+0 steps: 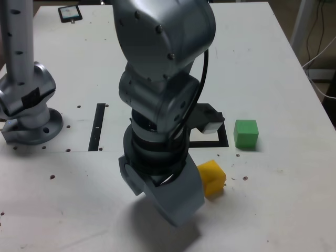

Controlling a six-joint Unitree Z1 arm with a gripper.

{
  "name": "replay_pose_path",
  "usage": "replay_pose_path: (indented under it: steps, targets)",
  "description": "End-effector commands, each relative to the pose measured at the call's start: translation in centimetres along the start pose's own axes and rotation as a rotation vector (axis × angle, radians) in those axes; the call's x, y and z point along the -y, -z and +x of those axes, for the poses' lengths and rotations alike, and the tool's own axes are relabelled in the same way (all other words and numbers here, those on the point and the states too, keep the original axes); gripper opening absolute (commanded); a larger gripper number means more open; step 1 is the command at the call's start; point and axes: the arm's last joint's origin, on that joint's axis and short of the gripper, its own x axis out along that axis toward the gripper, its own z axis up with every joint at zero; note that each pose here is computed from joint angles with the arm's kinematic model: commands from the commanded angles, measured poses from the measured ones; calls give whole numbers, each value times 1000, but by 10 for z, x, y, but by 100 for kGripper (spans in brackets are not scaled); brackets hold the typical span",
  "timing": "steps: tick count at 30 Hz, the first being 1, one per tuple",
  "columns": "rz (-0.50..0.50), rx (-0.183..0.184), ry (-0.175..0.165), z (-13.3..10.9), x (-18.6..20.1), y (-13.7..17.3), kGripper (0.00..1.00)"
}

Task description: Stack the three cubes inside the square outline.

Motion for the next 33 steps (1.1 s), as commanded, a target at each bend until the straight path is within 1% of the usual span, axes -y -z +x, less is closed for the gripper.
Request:
replay_pose_path:
  steps: [1,5,12,17,21,24,26,33]
  targets:
    - [4,-5,-7,1,0,0,91]
    - [4,-7,-22,1,-1,-1,88]
    - [12,-19,-39,1,-2,0,85]
    - [18,-19,-72,1,-4,-1,83]
    - [16,-7,-95,3,-5,-4,82]
    - [14,5,-102,5,-6,-7,82]
    - [14,5,-107,6,-6,-8,82]
    - [9,-25,-111,11,-10,-10,79]
